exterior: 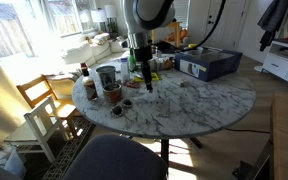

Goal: Put the far left wood piece on the transparent cup

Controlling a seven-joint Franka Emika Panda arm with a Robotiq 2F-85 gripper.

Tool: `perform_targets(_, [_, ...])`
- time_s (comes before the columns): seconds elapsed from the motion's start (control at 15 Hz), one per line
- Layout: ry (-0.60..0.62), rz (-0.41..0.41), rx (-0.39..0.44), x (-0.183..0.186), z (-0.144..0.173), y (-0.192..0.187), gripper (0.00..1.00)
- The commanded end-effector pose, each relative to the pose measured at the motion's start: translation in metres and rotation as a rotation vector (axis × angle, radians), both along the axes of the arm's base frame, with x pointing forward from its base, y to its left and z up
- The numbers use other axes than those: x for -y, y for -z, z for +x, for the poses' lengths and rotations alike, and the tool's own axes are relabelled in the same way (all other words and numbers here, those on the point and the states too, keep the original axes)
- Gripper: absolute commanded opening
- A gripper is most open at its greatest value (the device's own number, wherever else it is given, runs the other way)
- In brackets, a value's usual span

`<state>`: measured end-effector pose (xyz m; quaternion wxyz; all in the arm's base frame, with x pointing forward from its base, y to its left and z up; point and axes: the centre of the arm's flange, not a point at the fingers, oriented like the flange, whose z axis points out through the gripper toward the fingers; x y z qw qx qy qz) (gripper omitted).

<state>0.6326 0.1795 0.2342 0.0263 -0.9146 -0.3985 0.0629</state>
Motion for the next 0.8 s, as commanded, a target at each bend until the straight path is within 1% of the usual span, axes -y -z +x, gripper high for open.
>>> perform_targets(0.0, [-0.009,-0.033,-0.051,-0.009,0.005,0.006,0.59])
perform_targets(0.07, [-0.007,-0.053,-0.055,-0.011,0.004,0.005,0.6])
perform_targets(0.13, [-0.01,-0.063,-0.05,-0.013,0.004,0.004,0.96])
perform_targets(0.2, [-0.012,-0.076,-0.048,-0.014,0.003,0.003,0.97])
perform_targets(0.27, [-0.014,-0.091,-0.042,-0.016,0.003,0.002,1.0])
perform_targets(0.6, [-0.008,-0.169,-0.009,-0.021,0.001,-0.008,1.0])
perform_targets(0.73, [-0.003,-0.18,0.011,-0.024,-0.004,-0.018,1.0])
